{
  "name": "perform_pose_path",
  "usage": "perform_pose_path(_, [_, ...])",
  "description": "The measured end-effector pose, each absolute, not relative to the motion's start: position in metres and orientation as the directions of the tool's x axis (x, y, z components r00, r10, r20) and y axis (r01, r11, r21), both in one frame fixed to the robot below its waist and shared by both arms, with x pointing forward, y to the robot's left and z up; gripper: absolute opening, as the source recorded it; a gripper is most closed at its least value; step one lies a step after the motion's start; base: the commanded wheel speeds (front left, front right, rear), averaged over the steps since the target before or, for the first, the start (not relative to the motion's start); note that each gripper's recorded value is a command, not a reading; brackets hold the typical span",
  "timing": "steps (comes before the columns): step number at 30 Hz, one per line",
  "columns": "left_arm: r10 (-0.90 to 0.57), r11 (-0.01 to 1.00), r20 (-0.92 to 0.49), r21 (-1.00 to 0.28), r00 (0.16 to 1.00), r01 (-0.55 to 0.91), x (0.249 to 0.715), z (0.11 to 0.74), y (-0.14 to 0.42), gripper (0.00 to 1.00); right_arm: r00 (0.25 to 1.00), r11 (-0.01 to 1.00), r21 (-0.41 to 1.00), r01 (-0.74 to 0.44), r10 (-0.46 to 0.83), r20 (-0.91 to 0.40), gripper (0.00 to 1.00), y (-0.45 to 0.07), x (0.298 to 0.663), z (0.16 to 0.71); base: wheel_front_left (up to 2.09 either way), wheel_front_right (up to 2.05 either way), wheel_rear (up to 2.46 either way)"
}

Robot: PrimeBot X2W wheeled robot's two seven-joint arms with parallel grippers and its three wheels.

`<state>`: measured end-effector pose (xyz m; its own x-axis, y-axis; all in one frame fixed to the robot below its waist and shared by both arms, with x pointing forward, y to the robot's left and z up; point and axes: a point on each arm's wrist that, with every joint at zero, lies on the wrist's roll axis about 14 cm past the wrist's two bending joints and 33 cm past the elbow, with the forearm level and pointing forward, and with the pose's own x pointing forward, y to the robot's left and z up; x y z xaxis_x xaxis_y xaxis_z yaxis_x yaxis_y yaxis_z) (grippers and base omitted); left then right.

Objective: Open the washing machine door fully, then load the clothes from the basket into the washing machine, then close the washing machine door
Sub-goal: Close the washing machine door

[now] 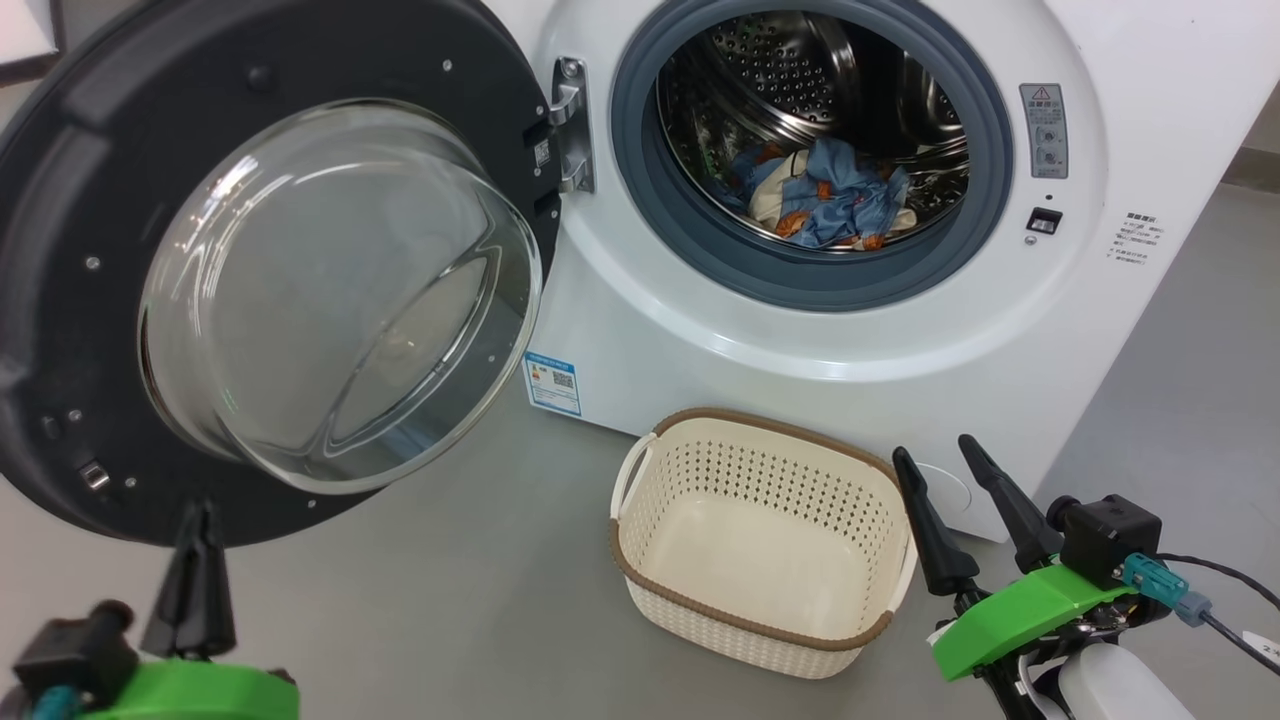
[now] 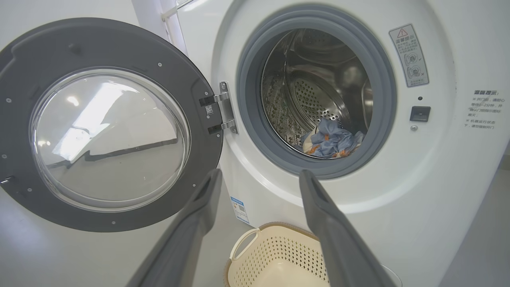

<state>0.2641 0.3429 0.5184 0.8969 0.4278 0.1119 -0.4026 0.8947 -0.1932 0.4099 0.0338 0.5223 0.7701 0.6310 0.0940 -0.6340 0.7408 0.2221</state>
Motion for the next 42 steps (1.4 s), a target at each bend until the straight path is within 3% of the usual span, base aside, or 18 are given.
perform_pose_path(7, [0.429, 0.882, 0.273, -0.33, 0.861, -0.335, 0.274, 0.58, 0.363, 0.0, 0.776, 0.747, 0.222, -0.627, 0.623, 0.095, 1.0, 0.03, 0.41, 0.523, 0.0, 0.0, 0.0])
perform_pose_path(12, [0.421, 0.844, 0.377, -0.495, 0.825, -0.205, 0.282, 0.636, 0.377, 0.0, 0.782, 0.754, 0.22, -0.619, 0.616, 0.092, 1.0, 0.026, 0.41, 0.522, 0.0, 0.0, 0.0])
perform_pose_path(21, [0.444, 0.786, 0.507, -0.616, 0.739, -0.049, 0.284, 0.714, 0.421, 0.0, 0.804, 0.777, 0.218, -0.591, 0.59, 0.079, 1.0, 0.01, 0.413, 0.516, 0.0, 0.0, 0.0])
perform_pose_path(33, [0.65, 0.564, 0.331, -0.814, 0.684, -0.142, 0.293, 0.685, 0.514, 0.0, 0.85, 0.829, 0.208, -0.519, 0.526, 0.026, 1.0, -0.027, 0.42, 0.496, 0.0, 0.0, 0.0])
perform_pose_path(42, [0.744, 0.362, 0.13, -0.903, 0.656, -0.231, 0.299, 0.631, 0.549, 0.0, 0.869, 0.853, 0.193, -0.485, 0.495, -0.003, 1.0, -0.046, 0.431, 0.483, 0.0, 0.0, 0.0])
